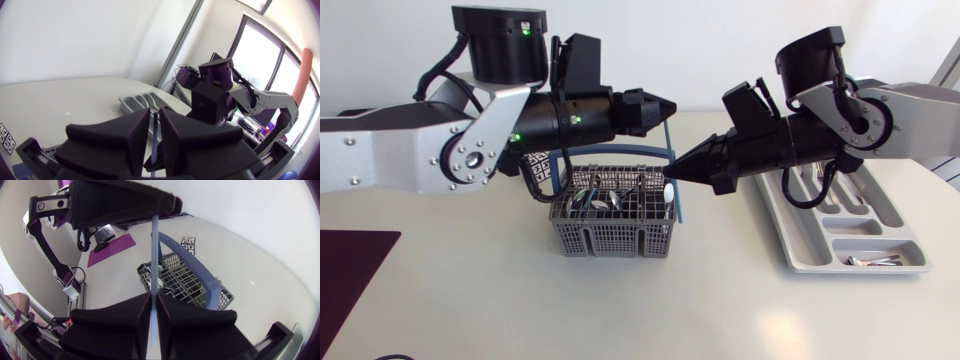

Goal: Transfer all utensils from the basket to the drawer tray.

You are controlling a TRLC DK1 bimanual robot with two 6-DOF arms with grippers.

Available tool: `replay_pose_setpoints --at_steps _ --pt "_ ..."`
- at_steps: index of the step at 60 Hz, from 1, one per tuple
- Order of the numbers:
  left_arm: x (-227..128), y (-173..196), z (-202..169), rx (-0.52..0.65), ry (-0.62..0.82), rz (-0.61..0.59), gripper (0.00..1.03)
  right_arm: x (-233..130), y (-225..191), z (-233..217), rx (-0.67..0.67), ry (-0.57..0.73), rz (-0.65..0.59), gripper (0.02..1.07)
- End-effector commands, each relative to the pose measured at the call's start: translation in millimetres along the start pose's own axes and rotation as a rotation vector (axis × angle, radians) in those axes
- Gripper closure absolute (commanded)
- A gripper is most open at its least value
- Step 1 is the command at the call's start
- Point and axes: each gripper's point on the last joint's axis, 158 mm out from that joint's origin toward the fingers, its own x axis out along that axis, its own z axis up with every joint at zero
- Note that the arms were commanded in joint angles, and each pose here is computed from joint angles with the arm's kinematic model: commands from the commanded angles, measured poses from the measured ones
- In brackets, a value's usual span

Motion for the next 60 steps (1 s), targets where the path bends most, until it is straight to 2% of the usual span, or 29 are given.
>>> replay_pose_setpoints --at_steps 1,3,5,11,17,24,38,54,60 --pt "-0.3 1.7 30.7 -0.002 -0.062 -0.007 0.5 5.7 8.3 -16.3 0.051 0.033 0.033 1.01" --pt "-3.0 4.9 41.5 0.003 -0.081 0.002 0.43 4.2 10.9 -20.3 0.049 0.038 0.037 1.01" --pt "-5.7 8.1 49.9 0.005 -0.094 0.012 0.4 2.8 11.9 -24.5 0.049 0.045 0.038 1.01" --pt "-13.3 21.9 67.7 0.0 -0.111 0.05 0.39 -6.6 10.2 -38.8 0.046 0.058 0.021 1.01" --pt "-16.1 37.1 66.4 0.005 -0.049 0.099 0.39 -29.9 -6.0 -52.9 0.068 0.057 -0.031 1.01" --pt "-13.9 40.6 46.5 0.067 0.028 0.115 0.39 -63.7 -36.7 -67.5 0.107 0.051 -0.128 1.01" --pt "6.3 42.8 -29.1 0.102 0.301 0.157 0.39 -132.4 -128.0 -109.7 0.258 0.064 -0.383 1.01" --pt "19.2 52.1 -86.5 0.143 0.472 0.217 0.4 -152.6 -213.6 -160.2 0.464 0.16 -0.561 1.01" --pt "20.8 53.3 -99.9 0.148 0.51 0.222 0.4 -154.3 -231.4 -175.9 0.51 0.196 -0.597 1.01"
